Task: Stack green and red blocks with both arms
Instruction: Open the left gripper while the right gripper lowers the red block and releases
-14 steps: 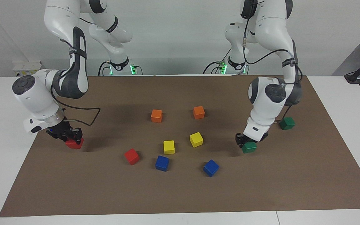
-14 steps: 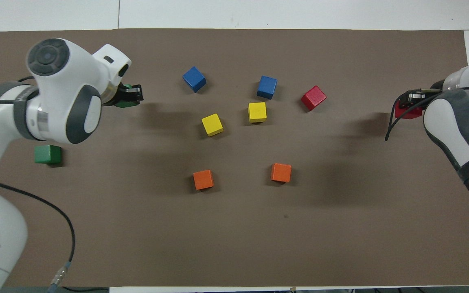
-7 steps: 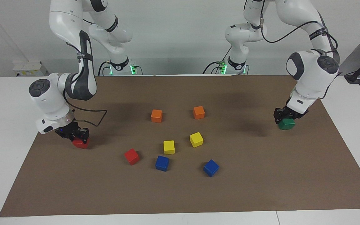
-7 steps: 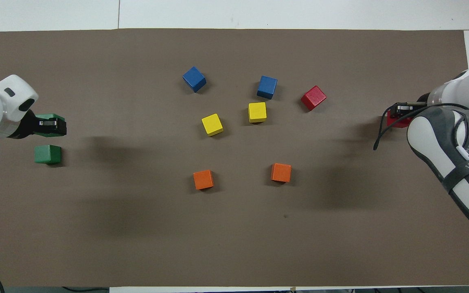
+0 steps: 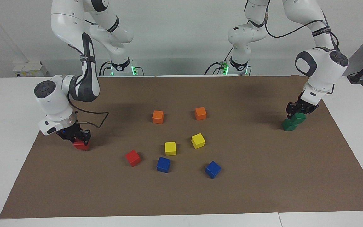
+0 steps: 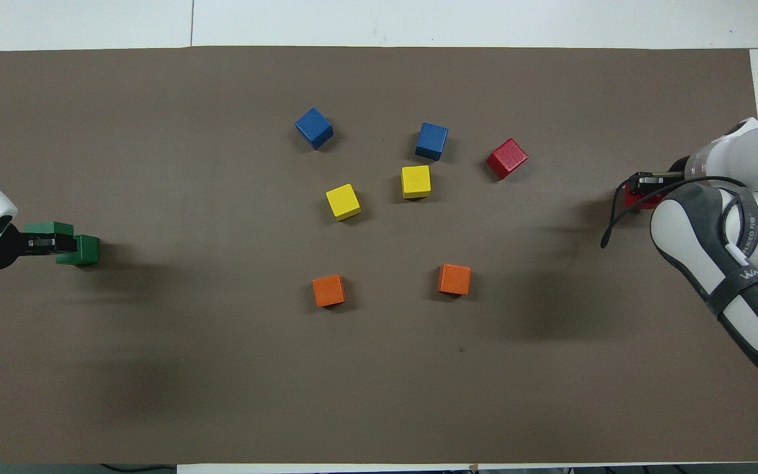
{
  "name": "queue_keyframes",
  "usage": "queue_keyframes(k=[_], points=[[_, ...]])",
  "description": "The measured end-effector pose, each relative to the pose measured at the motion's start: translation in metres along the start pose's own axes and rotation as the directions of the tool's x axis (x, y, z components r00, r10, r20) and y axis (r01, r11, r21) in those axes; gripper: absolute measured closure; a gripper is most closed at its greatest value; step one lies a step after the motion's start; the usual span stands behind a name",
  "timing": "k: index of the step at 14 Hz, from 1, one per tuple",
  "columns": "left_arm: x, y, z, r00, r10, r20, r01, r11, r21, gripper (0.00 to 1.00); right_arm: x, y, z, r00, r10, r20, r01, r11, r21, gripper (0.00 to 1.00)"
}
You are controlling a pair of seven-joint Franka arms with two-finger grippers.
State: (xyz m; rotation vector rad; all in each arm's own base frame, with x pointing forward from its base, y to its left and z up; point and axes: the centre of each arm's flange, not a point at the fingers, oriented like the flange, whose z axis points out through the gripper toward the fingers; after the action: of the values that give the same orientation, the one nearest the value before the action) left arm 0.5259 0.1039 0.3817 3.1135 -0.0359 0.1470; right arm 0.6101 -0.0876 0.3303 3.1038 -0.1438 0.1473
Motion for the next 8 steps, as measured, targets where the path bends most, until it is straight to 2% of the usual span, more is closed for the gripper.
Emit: queue_keyframes(k=[4,8], points=[[-0.007,-0.001,0.014,0.999,-0.004,-0.041,0.005,1.0,0.013,0.45,-0.005,-0.001,0.006,1.0,-0.003,0.01,0.003,1.0,0.0,0.45],[-0.009,-0.003,0.021,0.999,-0.007,-0.051,0.008,1.0,0.017,0.45,-0.008,-0.004,0.01,1.0,-0.009,0.02,0.009,1.0,0.0,0.45]])
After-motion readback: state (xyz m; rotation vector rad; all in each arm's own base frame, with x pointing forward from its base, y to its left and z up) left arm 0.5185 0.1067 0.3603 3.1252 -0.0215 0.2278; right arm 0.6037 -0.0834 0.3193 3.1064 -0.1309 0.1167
